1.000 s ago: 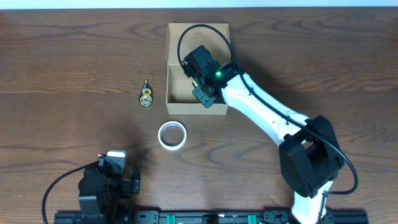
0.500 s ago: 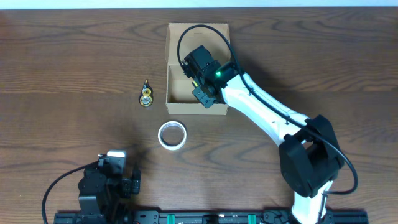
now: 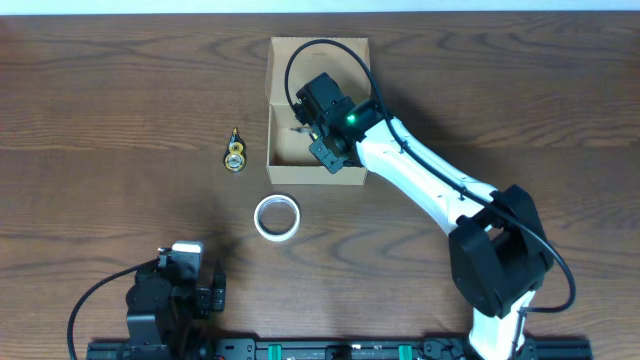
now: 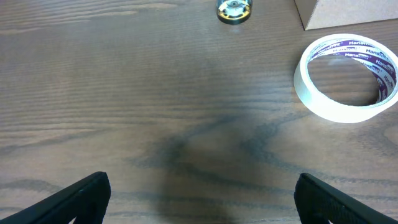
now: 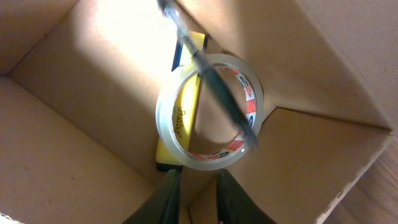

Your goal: Pack container

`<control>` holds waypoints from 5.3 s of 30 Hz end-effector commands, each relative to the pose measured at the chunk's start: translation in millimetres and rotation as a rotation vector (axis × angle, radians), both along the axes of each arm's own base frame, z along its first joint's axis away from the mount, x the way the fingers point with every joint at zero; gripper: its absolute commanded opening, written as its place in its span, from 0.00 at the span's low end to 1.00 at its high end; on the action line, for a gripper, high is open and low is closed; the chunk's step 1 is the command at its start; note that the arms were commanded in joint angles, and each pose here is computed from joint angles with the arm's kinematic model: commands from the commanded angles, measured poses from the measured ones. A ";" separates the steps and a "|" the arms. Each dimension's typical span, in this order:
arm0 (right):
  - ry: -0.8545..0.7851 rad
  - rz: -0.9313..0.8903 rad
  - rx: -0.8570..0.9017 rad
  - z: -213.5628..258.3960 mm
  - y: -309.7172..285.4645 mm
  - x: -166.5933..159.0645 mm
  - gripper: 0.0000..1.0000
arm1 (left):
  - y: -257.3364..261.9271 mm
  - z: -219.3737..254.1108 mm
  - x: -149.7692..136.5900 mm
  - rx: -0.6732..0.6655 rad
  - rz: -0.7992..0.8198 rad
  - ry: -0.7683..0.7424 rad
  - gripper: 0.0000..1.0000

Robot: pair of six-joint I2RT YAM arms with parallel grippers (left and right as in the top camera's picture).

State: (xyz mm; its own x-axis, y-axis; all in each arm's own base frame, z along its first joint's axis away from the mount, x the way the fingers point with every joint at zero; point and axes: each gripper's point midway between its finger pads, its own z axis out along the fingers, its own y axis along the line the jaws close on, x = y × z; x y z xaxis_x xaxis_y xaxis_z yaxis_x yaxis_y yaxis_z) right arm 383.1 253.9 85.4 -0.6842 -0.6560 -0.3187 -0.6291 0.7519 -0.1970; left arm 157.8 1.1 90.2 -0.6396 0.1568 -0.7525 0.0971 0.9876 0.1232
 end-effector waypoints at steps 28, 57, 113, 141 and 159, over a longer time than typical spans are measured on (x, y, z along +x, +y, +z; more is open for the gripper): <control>-0.305 -0.156 0.417 211.3 -108.4 -71.0 0.99 | 0.6 -13.7 -7.4 0.015 -0.008 0.054 0.95; -0.533 -0.467 0.590 65.9 -211.6 -220.0 0.99 | 0.6 -13.7 -7.4 0.015 -0.008 0.054 0.95; -0.487 -0.482 0.490 44.8 -222.2 -227.4 0.99 | -27.9 136.8 115.3 -0.097 -0.131 0.136 0.95; -0.487 -0.482 0.490 44.8 -222.2 -227.4 0.99 | -33.9 15.3 242.3 -0.221 -0.033 0.609 0.95; -0.487 -0.482 0.490 44.8 -222.2 -227.4 0.99 | -45.0 -45.4 249.3 -0.112 -0.025 0.756 0.95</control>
